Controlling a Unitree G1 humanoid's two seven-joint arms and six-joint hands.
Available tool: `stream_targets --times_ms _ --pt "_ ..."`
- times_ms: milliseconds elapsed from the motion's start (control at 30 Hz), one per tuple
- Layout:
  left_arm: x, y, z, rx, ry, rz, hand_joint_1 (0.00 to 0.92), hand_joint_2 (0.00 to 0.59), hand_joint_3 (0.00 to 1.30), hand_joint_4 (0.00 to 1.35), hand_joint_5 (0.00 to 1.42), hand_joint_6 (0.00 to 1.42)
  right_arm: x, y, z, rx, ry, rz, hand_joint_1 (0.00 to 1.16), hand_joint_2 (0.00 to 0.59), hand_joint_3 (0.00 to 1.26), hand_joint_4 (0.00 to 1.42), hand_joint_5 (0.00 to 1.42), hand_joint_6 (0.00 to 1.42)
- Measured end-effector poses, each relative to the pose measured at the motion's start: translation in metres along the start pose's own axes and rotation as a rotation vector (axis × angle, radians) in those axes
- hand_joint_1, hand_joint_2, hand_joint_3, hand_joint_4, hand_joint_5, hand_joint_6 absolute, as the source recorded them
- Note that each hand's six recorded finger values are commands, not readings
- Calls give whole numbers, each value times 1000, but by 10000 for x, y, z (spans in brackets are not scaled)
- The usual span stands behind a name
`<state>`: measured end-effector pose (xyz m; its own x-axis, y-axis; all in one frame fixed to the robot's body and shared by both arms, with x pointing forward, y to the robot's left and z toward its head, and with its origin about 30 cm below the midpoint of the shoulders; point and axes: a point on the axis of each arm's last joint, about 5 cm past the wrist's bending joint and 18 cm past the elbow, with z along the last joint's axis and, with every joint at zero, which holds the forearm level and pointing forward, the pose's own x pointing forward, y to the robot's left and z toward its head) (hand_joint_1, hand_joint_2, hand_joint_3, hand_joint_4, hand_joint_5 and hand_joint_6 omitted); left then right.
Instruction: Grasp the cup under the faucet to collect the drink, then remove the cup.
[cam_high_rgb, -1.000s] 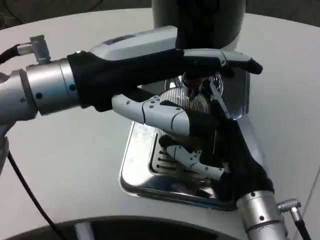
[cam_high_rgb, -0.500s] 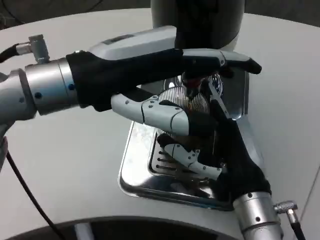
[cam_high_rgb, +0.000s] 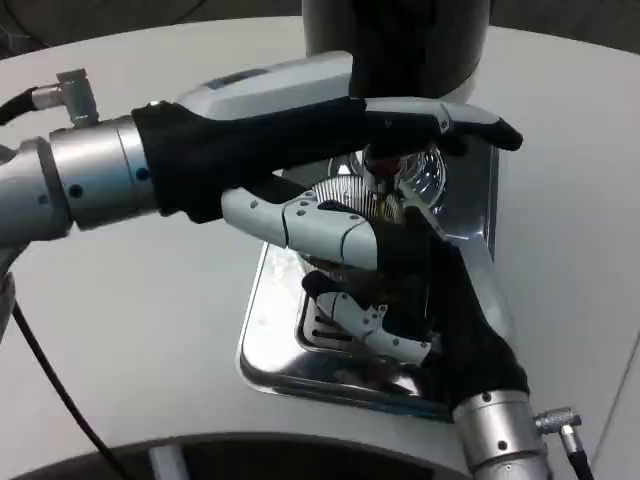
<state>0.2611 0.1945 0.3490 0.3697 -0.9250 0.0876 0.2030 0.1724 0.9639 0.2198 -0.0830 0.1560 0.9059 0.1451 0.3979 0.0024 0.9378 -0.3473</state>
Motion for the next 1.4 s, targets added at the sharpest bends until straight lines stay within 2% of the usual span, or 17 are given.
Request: stream_targets --times_ms 600,1067,1267,1400 --pt "-29 8 10 8 10 -6 0 108 162 114 170 159 -19 148 18 3 -4 -51 759 221 181 223 284 48" --pt "-61 15 16 10 17 -12 0 106 171 117 174 160 -49 245 -9 -23 -9 -76 757 229 211 265 339 92" --pt "-64 5 20 8 17 -14 0 105 172 120 174 160 -59 276 -15 -22 -13 -92 757 229 262 327 396 143" --pt "-73 -3 21 6 18 -15 0 105 172 124 174 160 -65 304 -24 -26 -17 -120 762 232 292 371 444 179"
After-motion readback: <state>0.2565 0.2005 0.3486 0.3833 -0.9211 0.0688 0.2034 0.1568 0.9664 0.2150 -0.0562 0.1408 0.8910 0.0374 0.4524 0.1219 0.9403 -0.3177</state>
